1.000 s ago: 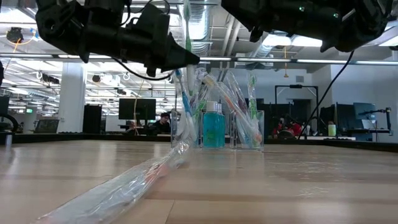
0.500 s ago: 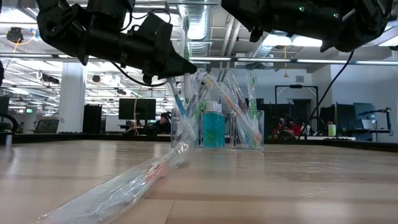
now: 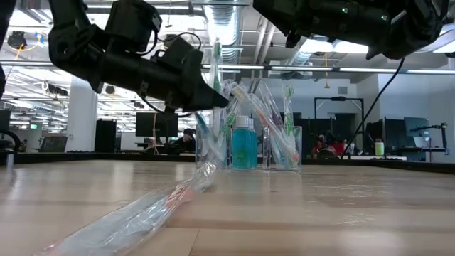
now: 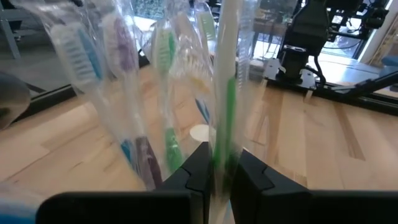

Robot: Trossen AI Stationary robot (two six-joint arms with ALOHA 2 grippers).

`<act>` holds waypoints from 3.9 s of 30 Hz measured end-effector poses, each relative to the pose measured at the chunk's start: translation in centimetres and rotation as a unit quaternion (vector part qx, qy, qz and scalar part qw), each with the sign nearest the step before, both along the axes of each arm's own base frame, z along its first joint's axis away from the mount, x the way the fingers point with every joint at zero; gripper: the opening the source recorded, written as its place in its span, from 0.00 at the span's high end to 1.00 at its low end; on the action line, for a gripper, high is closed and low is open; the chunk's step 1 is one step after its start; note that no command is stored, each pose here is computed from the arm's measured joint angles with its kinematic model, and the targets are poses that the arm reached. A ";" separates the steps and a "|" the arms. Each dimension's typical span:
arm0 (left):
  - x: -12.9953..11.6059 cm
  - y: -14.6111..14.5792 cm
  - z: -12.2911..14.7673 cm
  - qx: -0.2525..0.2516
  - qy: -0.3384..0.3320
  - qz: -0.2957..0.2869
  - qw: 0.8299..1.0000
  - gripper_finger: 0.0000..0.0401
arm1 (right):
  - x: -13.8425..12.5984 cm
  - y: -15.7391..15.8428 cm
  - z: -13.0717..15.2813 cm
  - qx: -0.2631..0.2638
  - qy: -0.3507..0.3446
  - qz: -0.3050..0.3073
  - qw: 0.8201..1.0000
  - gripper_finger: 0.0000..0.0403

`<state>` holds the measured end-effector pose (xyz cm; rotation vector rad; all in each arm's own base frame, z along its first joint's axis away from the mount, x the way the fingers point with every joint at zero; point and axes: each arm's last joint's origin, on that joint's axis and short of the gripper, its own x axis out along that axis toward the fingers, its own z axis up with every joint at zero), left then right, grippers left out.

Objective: Pick & Place toothbrushing station
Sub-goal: Put the green toothbrush into the transparent organizer

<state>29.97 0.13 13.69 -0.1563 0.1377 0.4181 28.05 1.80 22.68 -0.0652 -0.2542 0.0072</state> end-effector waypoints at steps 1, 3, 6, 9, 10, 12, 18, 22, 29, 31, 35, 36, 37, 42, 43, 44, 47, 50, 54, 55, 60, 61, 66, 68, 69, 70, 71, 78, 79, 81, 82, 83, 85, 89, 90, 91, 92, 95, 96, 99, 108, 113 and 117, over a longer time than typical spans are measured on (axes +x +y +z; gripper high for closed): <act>0.0 0.0 -0.1 0.000 0.002 -0.001 1.000 0.93 | 0.0 0.0 0.0 0.000 0.000 0.000 1.000 0.85; 0.1 0.0 -0.3 -0.005 0.002 0.000 1.000 0.93 | 0.0 0.0 0.0 0.000 0.002 0.000 1.000 0.85; 0.1 0.0 -0.5 -0.006 0.007 0.002 1.000 0.93 | 0.0 0.0 -0.1 0.000 0.003 0.000 1.000 0.85; 0.1 0.0 -0.6 -0.006 0.008 0.002 1.000 0.93 | 0.0 0.0 -0.1 -0.002 0.004 0.000 1.000 0.85; 0.1 0.0 -0.6 -0.006 0.008 0.002 1.000 0.93 | 0.0 0.0 -0.1 -0.002 0.004 -0.001 1.000 0.85; 0.1 0.0 -0.6 -0.008 0.007 0.003 1.000 0.93 | 0.0 0.0 -0.1 -0.003 0.005 -0.001 1.000 0.85; 0.1 0.0 -0.6 -0.009 0.007 0.003 1.000 0.91 | 0.0 0.0 -0.1 -0.003 0.006 -0.001 1.000 0.85; 0.1 0.0 -0.6 -0.009 0.006 0.002 1.000 0.88 | 0.0 0.0 -0.1 -0.003 0.007 -0.001 1.000 0.85; 0.1 0.0 -0.6 -0.009 0.006 0.002 1.000 0.83 | 0.0 0.0 -0.2 -0.003 0.009 -0.001 1.000 0.85; 0.1 0.0 -0.6 -0.009 0.006 0.002 1.000 0.82 | 0.0 0.0 -0.2 -0.003 0.011 -0.001 1.000 0.85; 0.1 0.0 -0.5 -0.007 0.006 0.001 1.000 0.80 | 0.0 0.0 -0.2 -0.003 0.011 -0.001 1.000 0.85; 0.1 0.0 -0.4 -0.006 0.005 0.001 1.000 0.80 | 0.0 0.0 -0.2 -0.003 0.011 -0.001 1.000 0.85; 0.1 0.0 -0.2 -0.006 0.000 0.001 1.000 0.80 | 0.0 0.0 -0.2 -0.003 0.011 -0.001 1.000 0.85; -0.1 -0.2 0.9 0.000 -0.015 -0.003 1.000 0.80 | 0.0 0.0 -0.2 -0.003 0.011 -0.001 1.000 0.85; -0.1 -0.2 1.1 0.009 -0.015 -0.006 1.000 0.80 | 0.0 0.0 -0.2 -0.003 0.011 -0.001 1.000 0.85; -0.2 -0.4 1.4 0.020 -0.013 -0.009 1.000 0.80 | 0.0 0.0 -0.2 -0.003 0.011 -0.001 1.000 0.85; -0.3 -0.6 1.8 0.031 -0.015 -0.015 0.999 0.80 | 0.0 0.0 -0.2 -0.003 0.011 -0.001 1.000 0.85; -0.3 -0.6 2.0 0.032 -0.019 -0.011 0.999 0.81 | 0.0 0.0 -0.2 -0.003 0.011 -0.001 1.000 0.85; -0.4 -0.5 1.5 0.034 0.007 0.001 0.999 0.87 | 0.0 0.0 -0.2 -0.003 0.011 -0.001 1.000 0.85; -0.4 -0.4 1.4 0.033 0.014 0.005 0.999 0.89 | 0.0 0.0 -0.2 -0.003 0.011 -0.001 1.000 0.85; -0.4 -0.4 1.3 0.033 0.016 0.007 0.999 0.96 | 0.0 0.0 -0.2 -0.003 0.011 -0.001 1.000 0.85; -0.4 -0.4 1.3 0.033 0.016 0.007 0.999 0.96 | 0.0 0.0 -0.2 -0.003 0.011 -0.001 1.000 0.85; -0.4 -0.3 1.3 0.033 0.016 0.011 0.999 0.89 | 0.0 0.0 -0.2 -0.003 0.011 -0.001 1.000 0.85; -0.5 -0.1 1.2 0.023 0.015 0.017 0.999 0.88 | 0.0 0.0 -0.2 -0.003 0.011 -0.001 1.000 0.85; -0.5 0.0 1.2 0.020 0.018 0.019 0.999 0.88 | 0.0 0.0 -0.2 -0.003 0.011 -0.001 1.000 0.85; -0.5 0.1 1.1 0.016 0.021 0.021 0.999 0.89 | 0.0 0.0 -0.2 -0.003 0.011 -0.001 1.000 0.85; -0.5 0.2 1.0 0.011 0.024 0.018 0.999 0.90 | 0.0 0.0 -0.2 -0.003 0.011 -0.001 1.000 0.85; -0.5 0.5 0.9 0.007 0.028 0.007 1.000 0.93 | 0.0 0.0 -0.2 -0.003 0.011 -0.001 1.000 0.85; -0.5 0.5 0.9 0.008 0.028 0.007 1.000 0.91 | 0.0 0.0 -0.2 -0.003 0.011 -0.001 1.000 0.85; -0.5 0.5 0.9 0.008 0.028 0.008 1.000 0.87 | 0.1 0.0 -0.2 -0.003 0.011 -0.001 1.000 0.85; -0.5 0.5 0.9 0.008 0.028 0.008 1.000 0.84 | 0.0 0.0 -0.2 -0.003 0.012 -0.001 1.000 0.85; -0.5 0.5 0.9 0.008 0.027 0.008 1.000 0.82 | 0.0 0.0 -0.2 -0.003 0.012 -0.001 1.000 0.85; -0.5 0.5 0.9 0.008 0.026 0.008 1.000 0.79 | 0.1 0.0 -0.2 -0.003 0.013 -0.001 1.000 0.85; -0.5 0.4 1.0 0.008 0.023 0.005 1.000 0.76 | 0.1 0.0 -0.3 -0.004 0.015 -0.001 1.000 0.85; -0.5 0.4 1.0 0.009 0.024 0.005 1.000 0.76 | 0.1 0.0 -0.3 -0.004 0.015 -0.001 1.000 0.85; -0.5 0.4 1.1 0.010 0.023 0.005 1.000 0.76 | 0.1 0.0 -0.3 -0.004 0.015 -0.001 1.000 0.85; -0.5 0.4 1.2 0.010 0.021 0.005 1.000 0.76 | 0.1 0.0 -0.3 -0.004 0.015 -0.001 1.000 0.85; -0.7 0.4 2.1 0.010 0.006 0.005 1.000 0.75 | 0.1 0.0 -0.3 -0.004 0.016 0.000 1.000 0.85; -0.8 0.4 2.5 0.010 0.003 0.004 1.000 0.75 | 0.1 0.0 -0.3 -0.004 0.016 -0.001 1.000 0.85; -1.1 0.1 3.5 0.018 -0.006 -0.001 1.000 0.75 | 0.1 0.0 -0.3 -0.004 0.017 -0.001 1.000 0.85; -2.5 -0.8 6.5 0.069 -0.016 0.006 0.997 0.75 | 0.1 0.0 -0.3 -0.004 0.018 -0.001 1.000 0.85; -2.9 -0.5 7.0 0.074 -0.009 0.030 0.997 0.75 | 0.1 0.0 -0.3 -0.004 0.018 -0.001 1.000 0.85; -2.5 0.2 5.9 0.073 0.013 0.045 0.996 0.75 | 0.1 0.0 -0.3 -0.004 0.018 -0.001 1.000 0.85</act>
